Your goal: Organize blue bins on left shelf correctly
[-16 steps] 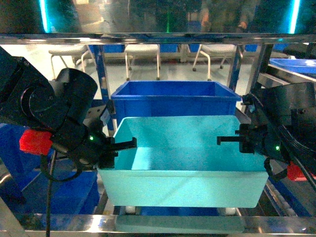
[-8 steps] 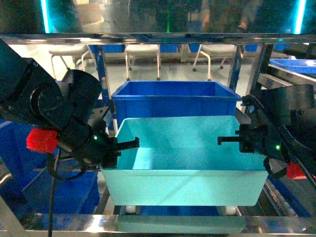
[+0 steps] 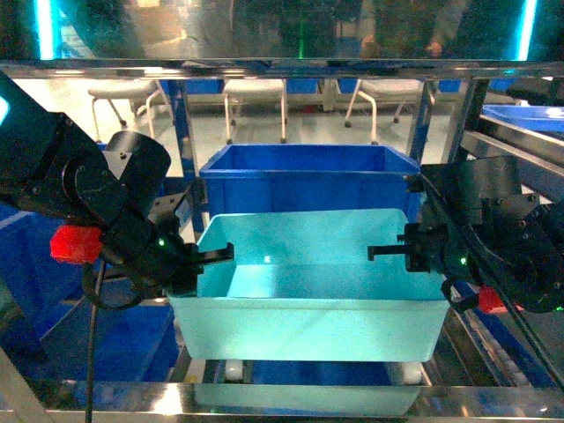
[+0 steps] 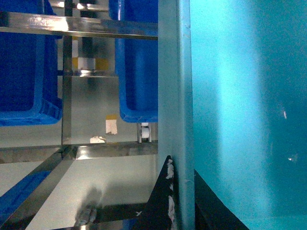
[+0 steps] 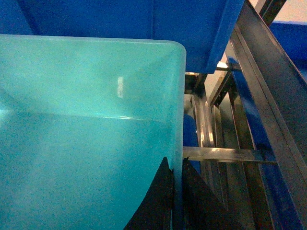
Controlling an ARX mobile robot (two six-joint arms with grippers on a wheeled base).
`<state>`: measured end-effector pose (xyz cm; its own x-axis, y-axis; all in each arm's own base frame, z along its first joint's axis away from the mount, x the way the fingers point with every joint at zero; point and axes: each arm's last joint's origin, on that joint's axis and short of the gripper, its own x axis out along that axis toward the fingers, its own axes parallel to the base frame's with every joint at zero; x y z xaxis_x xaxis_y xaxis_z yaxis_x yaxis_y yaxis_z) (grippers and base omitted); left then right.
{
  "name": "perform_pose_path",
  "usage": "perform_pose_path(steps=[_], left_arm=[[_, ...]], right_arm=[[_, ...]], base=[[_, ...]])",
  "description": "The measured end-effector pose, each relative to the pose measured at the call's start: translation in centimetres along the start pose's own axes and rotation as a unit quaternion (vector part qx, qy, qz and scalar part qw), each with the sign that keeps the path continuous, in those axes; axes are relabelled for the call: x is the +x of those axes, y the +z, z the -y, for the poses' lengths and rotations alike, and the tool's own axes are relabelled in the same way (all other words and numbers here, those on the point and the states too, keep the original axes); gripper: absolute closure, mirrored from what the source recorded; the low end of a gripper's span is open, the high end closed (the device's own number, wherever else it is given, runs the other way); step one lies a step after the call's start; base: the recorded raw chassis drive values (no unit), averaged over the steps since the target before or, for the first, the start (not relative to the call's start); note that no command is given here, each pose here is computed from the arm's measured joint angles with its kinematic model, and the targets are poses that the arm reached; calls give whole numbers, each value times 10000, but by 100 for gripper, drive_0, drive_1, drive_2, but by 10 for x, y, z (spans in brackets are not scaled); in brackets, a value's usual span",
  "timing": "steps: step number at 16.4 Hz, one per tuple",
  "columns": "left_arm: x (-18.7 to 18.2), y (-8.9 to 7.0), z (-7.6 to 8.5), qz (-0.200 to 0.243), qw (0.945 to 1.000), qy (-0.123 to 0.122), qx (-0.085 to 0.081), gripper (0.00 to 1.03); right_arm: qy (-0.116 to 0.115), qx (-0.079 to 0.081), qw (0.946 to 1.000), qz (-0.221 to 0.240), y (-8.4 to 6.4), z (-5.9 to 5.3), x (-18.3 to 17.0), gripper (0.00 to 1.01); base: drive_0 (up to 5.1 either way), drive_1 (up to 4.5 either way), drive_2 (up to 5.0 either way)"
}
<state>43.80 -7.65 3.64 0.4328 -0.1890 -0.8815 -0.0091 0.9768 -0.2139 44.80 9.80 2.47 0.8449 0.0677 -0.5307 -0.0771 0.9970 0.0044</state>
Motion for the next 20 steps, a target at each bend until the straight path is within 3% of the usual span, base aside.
perform_pose_path(steps=[5,6,9,14,15,20], left_arm=[[12,-1,-4,-138,9998,135,-5,101],[11,2,-4,-58,9999,116,-39,93],[11,4,-4,-17,9999,110,-49,59],[11,5,-4,2,9999,105,-81,3],[11,5,-4,10,9999,98,-86,5],[-45,1,9,651,9975,-178,-197,5]], right_arm=[[-27,6,9999,-156,-5,0,9,99],[-15,-2,9999,-134,-4,-1,10,99],[27,-153,9998,-116,-3,-1,10,65],[35,-165,9998,-107,-3,-1,10,7],[54,-161,9998,-68,-3,-1,9,2],[185,-191,9989,383,5,-18,-37,3]], base=[[0,0,0],[0,0,0],[0,0,0],[0,0,0],[0,0,0],[0,0,0]])
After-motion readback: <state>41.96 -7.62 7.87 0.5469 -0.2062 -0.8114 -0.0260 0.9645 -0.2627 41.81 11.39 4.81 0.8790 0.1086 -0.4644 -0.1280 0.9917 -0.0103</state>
